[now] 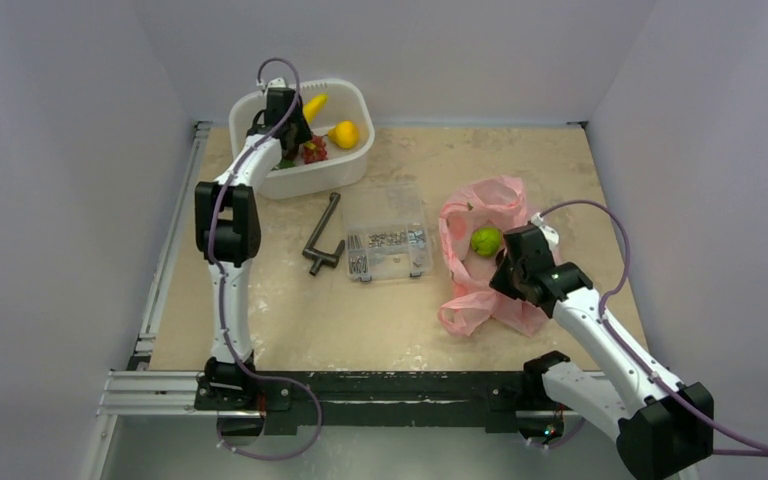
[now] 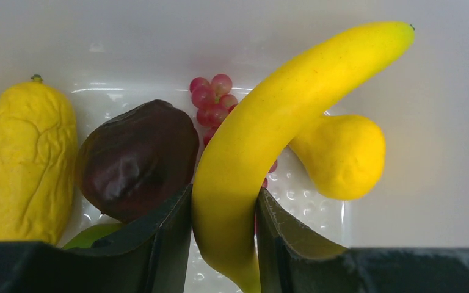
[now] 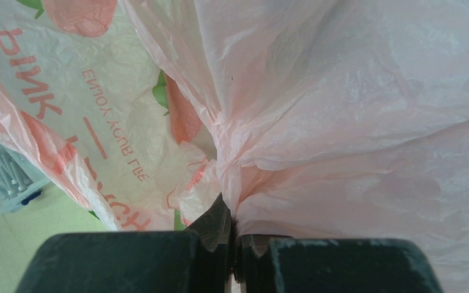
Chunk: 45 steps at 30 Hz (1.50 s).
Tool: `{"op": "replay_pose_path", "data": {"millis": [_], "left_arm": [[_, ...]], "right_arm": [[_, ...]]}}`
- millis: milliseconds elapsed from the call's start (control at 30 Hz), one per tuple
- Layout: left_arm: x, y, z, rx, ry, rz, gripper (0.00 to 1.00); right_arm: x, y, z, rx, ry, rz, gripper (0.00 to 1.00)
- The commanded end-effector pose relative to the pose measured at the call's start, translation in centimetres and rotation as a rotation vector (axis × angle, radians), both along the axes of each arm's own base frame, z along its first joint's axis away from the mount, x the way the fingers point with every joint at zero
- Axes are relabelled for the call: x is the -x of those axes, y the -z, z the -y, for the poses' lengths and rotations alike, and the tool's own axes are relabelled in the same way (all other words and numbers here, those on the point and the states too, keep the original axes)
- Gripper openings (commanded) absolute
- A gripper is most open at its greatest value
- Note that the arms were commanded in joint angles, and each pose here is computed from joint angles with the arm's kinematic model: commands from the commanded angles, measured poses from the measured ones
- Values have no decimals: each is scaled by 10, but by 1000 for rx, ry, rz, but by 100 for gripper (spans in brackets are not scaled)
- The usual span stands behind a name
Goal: Take the fake fruits out of the plastic bag
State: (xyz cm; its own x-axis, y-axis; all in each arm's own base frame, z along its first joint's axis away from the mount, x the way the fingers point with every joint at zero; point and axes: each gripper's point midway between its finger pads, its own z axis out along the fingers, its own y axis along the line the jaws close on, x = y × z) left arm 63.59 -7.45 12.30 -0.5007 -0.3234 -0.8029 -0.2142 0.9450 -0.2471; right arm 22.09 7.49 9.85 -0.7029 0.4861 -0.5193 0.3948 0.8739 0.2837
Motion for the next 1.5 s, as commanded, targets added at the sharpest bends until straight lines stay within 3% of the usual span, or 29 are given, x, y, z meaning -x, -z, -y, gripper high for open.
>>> {"op": "replay_pose_path", "data": {"millis": [0,167,333,567,633,667,867,1033,1267,1467], "left_arm": [[-13,-8,-9,193,-84,33,0],[-6,20,-25,263,-195,-40,1],[-2,30,-32,283,-245,-77,20],[3,26,-32,271,-203,-93,58],[6,17,-32,257,-181,-69,77],[6,13,-32,249,-169,-63,79],[19,-44,-21,238,-51,37,77],[51,-93,29,264,142,101,71],[134,-118,155,281,386,191,71],[210,-140,266,259,754,353,70]], "right_arm": [[-14,-15,-3,-14,-3,55,0],[-13,-14,-3,-13,-4,52,0],[-13,-14,-4,-16,-5,52,0],[-13,-16,-4,-20,-11,58,0],[-13,-17,-5,-23,-13,63,0],[-13,-18,-5,-24,-14,64,0],[-12,-19,-7,-31,-26,68,0],[-10,-26,-11,-52,-47,76,0],[2,-20,-15,-57,-94,11,0],[8,-20,-15,-68,-100,17,0]]}}
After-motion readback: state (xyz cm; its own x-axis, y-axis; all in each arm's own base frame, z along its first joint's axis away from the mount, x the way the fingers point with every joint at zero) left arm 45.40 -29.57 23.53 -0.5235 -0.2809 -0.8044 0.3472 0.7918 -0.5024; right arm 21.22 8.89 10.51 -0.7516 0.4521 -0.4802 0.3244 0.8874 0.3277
